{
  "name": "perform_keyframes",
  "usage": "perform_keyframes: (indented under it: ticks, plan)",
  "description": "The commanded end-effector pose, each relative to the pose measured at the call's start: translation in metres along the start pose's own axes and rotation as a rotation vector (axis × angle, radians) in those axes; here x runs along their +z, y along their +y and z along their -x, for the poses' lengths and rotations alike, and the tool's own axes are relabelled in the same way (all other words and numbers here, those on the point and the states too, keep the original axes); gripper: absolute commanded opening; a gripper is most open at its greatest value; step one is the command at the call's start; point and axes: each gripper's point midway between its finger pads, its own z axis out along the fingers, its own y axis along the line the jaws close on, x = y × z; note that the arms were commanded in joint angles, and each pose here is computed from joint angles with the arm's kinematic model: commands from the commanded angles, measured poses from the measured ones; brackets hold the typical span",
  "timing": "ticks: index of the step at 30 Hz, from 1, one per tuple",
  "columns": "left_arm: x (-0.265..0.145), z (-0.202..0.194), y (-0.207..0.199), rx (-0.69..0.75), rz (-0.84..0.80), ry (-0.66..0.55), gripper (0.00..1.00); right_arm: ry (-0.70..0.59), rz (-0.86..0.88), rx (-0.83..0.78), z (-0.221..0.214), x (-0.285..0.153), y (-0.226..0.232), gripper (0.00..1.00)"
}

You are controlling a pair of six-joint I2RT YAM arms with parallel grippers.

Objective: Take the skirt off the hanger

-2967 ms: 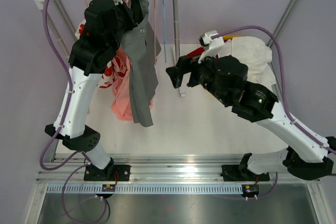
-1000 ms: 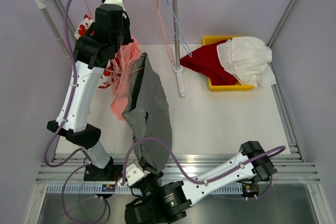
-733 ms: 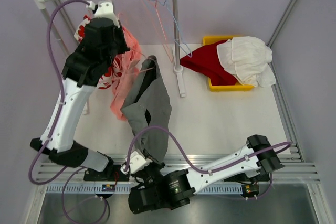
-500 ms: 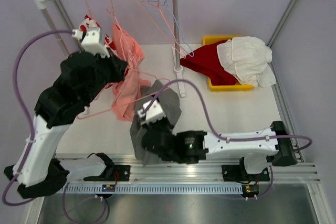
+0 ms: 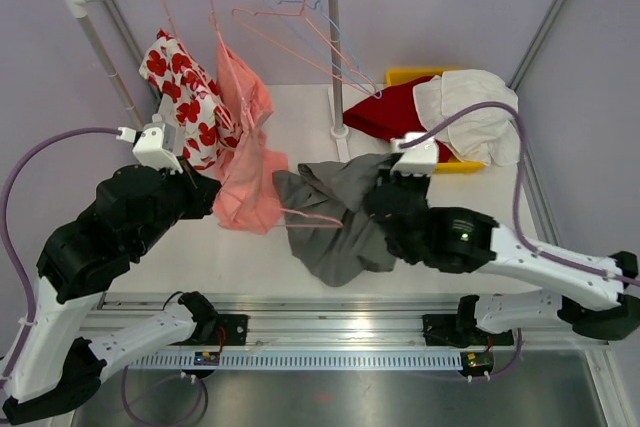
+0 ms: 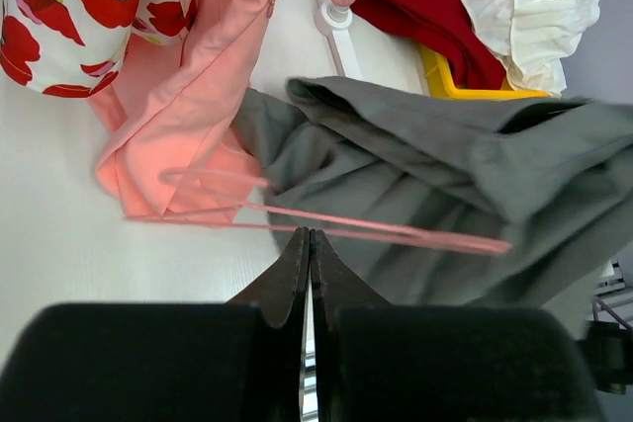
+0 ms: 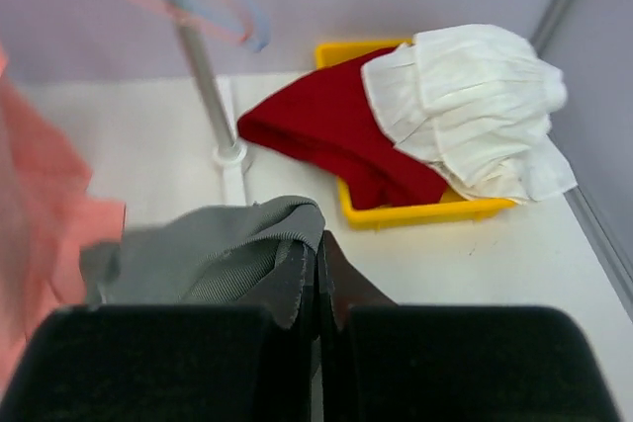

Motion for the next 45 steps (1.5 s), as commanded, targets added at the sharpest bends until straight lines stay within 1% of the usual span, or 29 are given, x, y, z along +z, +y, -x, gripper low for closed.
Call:
perform_keyframes:
  ticks: [1,2,3,6,8,9,11,13,14,16,17,18,20,21,23,24,25,26,27,30,31,32,33,34,35,37,40,41,45]
  plan:
    - [-0.005,0.014,-0.008,0.018,-0.025,-0.021,0.0,-0.112,-0.13,0.16,0.065,0.008,-0.068,0.0]
    - [-0.006,0.015,-0.004,0.035,-0.004,-0.019,0.0,-0.129,-0.169,0.027,0.072,0.019,-0.087,0.0]
    - [-0.001,0.018,0.004,0.052,0.061,-0.02,0.0,-0.186,-0.169,0.127,0.096,0.02,-0.096,0.0]
    - [-0.006,0.024,0.016,0.095,0.128,-0.027,0.0,-0.226,-0.223,0.058,0.139,0.045,-0.116,0.0]
    - [-0.004,0.027,0.01,0.106,0.103,-0.028,0.0,-0.285,-0.239,0.045,0.18,0.057,-0.129,0.0]
    - [-0.003,0.024,0.006,0.112,0.082,-0.015,0.0,-0.27,-0.281,-0.014,0.182,0.085,-0.135,0.0]
    - [0.004,0.017,0.005,0.134,0.071,0.006,0.0,-0.303,-0.301,0.026,0.213,0.098,-0.149,0.0]
    - [0.012,0.007,0.0,0.156,0.038,0.024,0.0,-0.282,-0.329,0.007,0.215,0.145,-0.158,0.0]
    - [0.019,-0.01,0.005,0.172,0.04,0.057,0.0,-0.335,-0.34,0.071,0.241,0.144,-0.169,0.0]
    - [0.026,-0.023,-0.004,0.18,-0.023,0.076,0.0,-0.284,-0.352,0.035,0.23,0.193,-0.169,0.0]
    - [0.029,-0.032,-0.003,0.183,-0.036,0.085,0.11,-0.319,-0.352,0.081,0.249,0.193,-0.175,0.0]
    - [0.041,-0.056,0.0,0.204,-0.047,0.146,0.2,-0.275,-0.339,0.067,0.231,0.228,-0.165,0.0]
    - [0.059,-0.073,-0.001,0.225,-0.057,0.162,0.48,-0.294,-0.321,0.135,0.239,0.244,-0.17,0.0]
    - [0.074,-0.089,0.003,0.245,-0.041,0.191,0.65,-0.258,-0.297,0.123,0.22,0.272,-0.159,0.0]
    - [0.091,-0.102,0.003,0.296,-0.041,0.225,0.73,-0.242,-0.262,0.125,0.209,0.292,-0.148,0.01]
    - [0.108,-0.115,0.003,0.325,-0.025,0.275,0.77,-0.197,-0.227,0.105,0.189,0.312,-0.136,0.13]
    - [0.118,-0.114,-0.003,0.352,-0.042,0.273,0.77,-0.172,-0.214,0.108,0.179,0.319,-0.131,0.67]
    - [0.13,-0.116,-0.004,0.367,-0.039,0.291,0.78,-0.11,-0.213,0.095,0.157,0.327,-0.128,0.9]
    - [0.149,-0.128,-0.009,0.38,-0.057,0.345,0.77,-0.082,-0.236,0.116,0.146,0.329,-0.13,0.99]
    - [0.192,-0.136,-0.001,0.408,-0.048,0.439,0.69,-0.005,-0.233,0.155,0.106,0.321,-0.128,0.99]
    - [0.202,-0.129,0.0,0.432,-0.062,0.439,0.68,0.101,-0.229,0.135,0.048,0.325,-0.124,0.99]
    - [0.212,-0.125,0.011,0.421,-0.051,0.445,0.69,0.004,-0.205,0.188,0.077,0.302,-0.128,0.99]
    - [0.221,-0.128,0.005,0.412,-0.119,0.468,0.69,0.01,-0.184,0.199,0.067,0.295,-0.127,0.99]
    - [0.234,-0.138,0.014,0.421,-0.119,0.521,0.68,0.078,-0.187,0.197,0.025,0.289,-0.127,0.99]
    - [0.241,-0.128,0.014,0.401,-0.13,0.528,0.67,0.045,-0.177,0.22,0.036,0.271,-0.132,0.99]
    - [0.256,-0.14,0.018,0.429,-0.143,0.584,0.64,0.109,-0.179,0.216,0.0,0.257,-0.134,1.0]
    - [0.274,-0.148,0.014,0.498,-0.209,0.609,0.6,0.127,-0.172,0.235,-0.015,0.233,-0.14,0.99]
    - [0.282,-0.161,0.017,0.498,-0.219,0.652,0.55,0.118,-0.167,0.247,-0.01,0.222,-0.142,1.0]
    - [0.286,-0.191,0.015,0.478,-0.28,0.7,0.52,0.128,-0.145,0.263,-0.012,0.197,-0.145,0.99]
